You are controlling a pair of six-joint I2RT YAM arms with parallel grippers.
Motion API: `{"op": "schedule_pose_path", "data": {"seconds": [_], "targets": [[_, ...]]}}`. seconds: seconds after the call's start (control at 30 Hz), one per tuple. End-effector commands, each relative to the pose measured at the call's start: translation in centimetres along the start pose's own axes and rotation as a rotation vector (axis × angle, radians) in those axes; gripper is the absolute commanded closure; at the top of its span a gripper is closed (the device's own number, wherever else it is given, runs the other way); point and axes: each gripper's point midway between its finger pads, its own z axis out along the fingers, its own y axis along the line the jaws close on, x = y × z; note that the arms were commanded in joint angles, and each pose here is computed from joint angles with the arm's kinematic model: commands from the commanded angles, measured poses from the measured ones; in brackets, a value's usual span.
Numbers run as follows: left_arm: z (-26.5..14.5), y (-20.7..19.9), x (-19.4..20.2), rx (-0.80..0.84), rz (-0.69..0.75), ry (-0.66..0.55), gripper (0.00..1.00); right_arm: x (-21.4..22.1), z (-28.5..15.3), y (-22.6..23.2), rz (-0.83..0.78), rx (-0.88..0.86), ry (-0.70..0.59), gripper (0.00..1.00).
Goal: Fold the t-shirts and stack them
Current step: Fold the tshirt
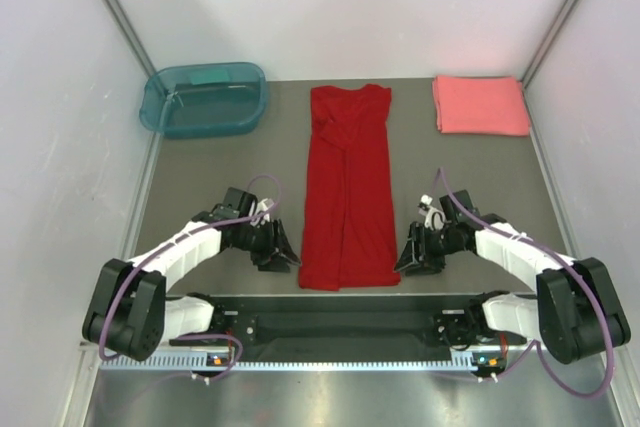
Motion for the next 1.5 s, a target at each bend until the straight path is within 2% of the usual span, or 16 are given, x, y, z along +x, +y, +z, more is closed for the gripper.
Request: {"op": "schedule_pose_path", "data": {"seconds": [0.0, 0.37, 0.6, 0.9, 1.23, 1.33, 1.47], "targets": [[0.5, 0.1, 0.9, 0.031, -0.016, 0.029, 0.52, -0.3, 0.2, 0.6, -0.028, -0.055, -0.026, 0.54], [2.4, -0.2, 1.6, 0.021, -0.026, 0.054, 0.46, 0.3, 1.4, 0.2, 0.009, -0.089, 0.010, 0.57], [3.7, 1.3, 2.3, -0.078, -0.062, 0.075, 0.47, 0.9, 1.8, -0.3, 0.019, -0.091, 0.019, 0.59], [4.1, 1.7, 1.6, -0.099, -0.075, 0.045, 0.50, 1.2, 2.1, -0.7, 0.021, -0.096, 0.022, 0.61], [4.5, 1.6, 1.9, -0.071, -0.068, 0.058, 0.62, 1.3, 2.5, -0.8, 0.026, -0.114, 0.029, 0.63], [4.6, 1.2, 1.9, -0.048, -0.059, 0.069, 0.72, 1.6, 2.8, -0.8, 0.031, -0.122, 0.040, 0.71], [4.8, 0.6, 2.3, -0.036, -0.030, 0.089, 0.87, 1.6, 2.7, -0.6, 0.035, -0.123, 0.026, 0.88]]}}
